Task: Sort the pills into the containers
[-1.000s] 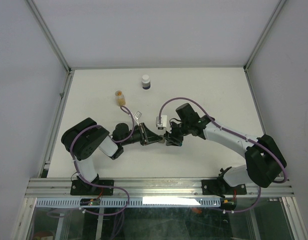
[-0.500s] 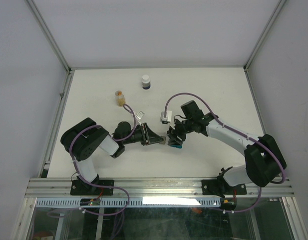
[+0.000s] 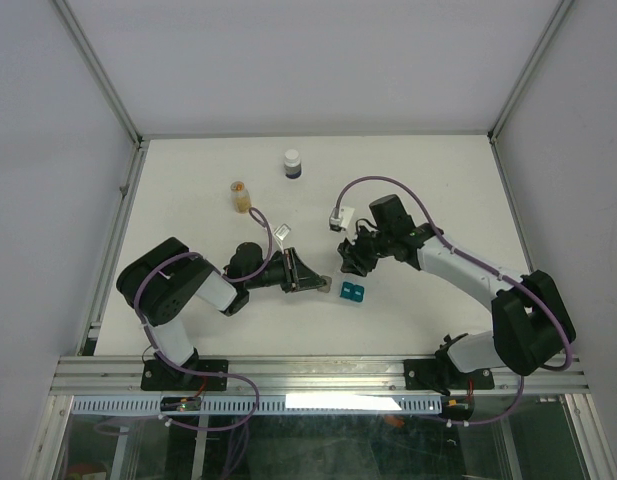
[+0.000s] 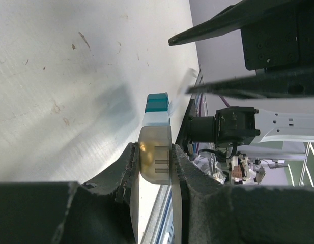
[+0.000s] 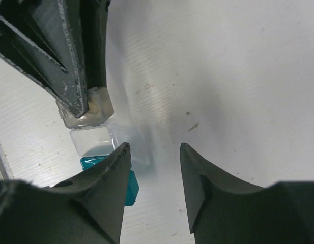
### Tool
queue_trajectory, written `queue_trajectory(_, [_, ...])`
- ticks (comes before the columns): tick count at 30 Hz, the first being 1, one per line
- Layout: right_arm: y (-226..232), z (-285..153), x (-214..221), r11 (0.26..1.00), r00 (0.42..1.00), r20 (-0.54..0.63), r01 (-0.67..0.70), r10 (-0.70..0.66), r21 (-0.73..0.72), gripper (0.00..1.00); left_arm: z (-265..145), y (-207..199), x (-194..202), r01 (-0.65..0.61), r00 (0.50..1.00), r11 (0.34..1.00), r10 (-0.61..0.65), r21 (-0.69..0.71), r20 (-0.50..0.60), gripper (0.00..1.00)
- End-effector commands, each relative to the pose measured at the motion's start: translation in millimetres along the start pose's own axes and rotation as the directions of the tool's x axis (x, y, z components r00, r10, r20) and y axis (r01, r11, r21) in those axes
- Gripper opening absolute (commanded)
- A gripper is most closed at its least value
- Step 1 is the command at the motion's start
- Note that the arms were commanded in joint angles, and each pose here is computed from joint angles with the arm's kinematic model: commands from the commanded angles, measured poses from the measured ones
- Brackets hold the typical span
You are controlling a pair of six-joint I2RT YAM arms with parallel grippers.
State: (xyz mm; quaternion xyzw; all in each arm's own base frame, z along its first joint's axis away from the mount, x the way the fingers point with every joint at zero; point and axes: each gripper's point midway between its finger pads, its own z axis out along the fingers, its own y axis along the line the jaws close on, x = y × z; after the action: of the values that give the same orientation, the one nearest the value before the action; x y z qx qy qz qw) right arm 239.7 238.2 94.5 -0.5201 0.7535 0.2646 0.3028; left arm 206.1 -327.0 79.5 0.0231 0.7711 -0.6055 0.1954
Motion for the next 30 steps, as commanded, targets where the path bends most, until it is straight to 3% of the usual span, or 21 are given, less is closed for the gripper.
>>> queue_trajectory(1, [-32.0, -0.2, -19.8, 0.991, 0.999, 0.026, -0.028, 0.025, 0.134, 0.38, 1.6, -24.8, -4.5, -0.091, 0.996, 0.993, 0.092, 0.081, -0.005, 0.0])
queue_trajectory(6, [-27.2, 9.5, -13.6, 0.994, 0.999, -0.003, -0.05, 0.05, 0.1, 0.35, 3.9, -25.9, -6.2, -0.101, 0.995, 0.992, 0.102, 0.077, -0.014, 0.0])
queue_trajectory(10, [-25.2, 3.6, -21.4, 0.995, 0.997, 0.017, -0.074, 0.073, 0.069, 0.38, 5.8, -24.7, -10.5, -0.106, 0.994, 0.992, 0.106, 0.064, -0.005, 0.0])
queue_trajectory(12, [-29.8, -13.8, -33.4, 0.993, 0.993, 0.055, -0.104, 0.1, 0.065, 0.47, 4.8, -23.0, -16.3, -0.102, 0.995, 0.993, 0.101, 0.061, 0.011, 0.0])
queue_trajectory(16, [-28.0, -61.6, -54.8, 0.996, 0.982, 0.176, -0.081, 0.073, 0.038, 0.76, 2.0, -13.2, -38.3, -0.063, 0.996, 0.997, 0.06, 0.047, 0.062, 0.0])
queue_trajectory(20, [-25.1, -89.4, -58.5, 0.997, 0.963, 0.261, -0.077, 0.068, 0.024, 0.85, 6.3, 1.3, -63.6, -0.029, 0.992, 1.0, 0.028, 0.006, 0.124, 0.0])
queue_trajectory(25, [-24.9, -101.4, -56.3, 0.995, 0.952, 0.292, -0.1, 0.097, -0.002, 0.85, 17.9, 14.6, -78.8, 0.009, 0.989, 1.0, -0.007, -0.016, 0.146, 0.13])
queue_trajectory(30, [-23.7, -102.8, -55.0, 0.994, 0.949, 0.297, -0.109, 0.109, -0.016, 0.85, 20.9, 26.5, -86.1, 0.007, 0.988, 0.996, 0.006, -0.084, 0.152, 0.38])
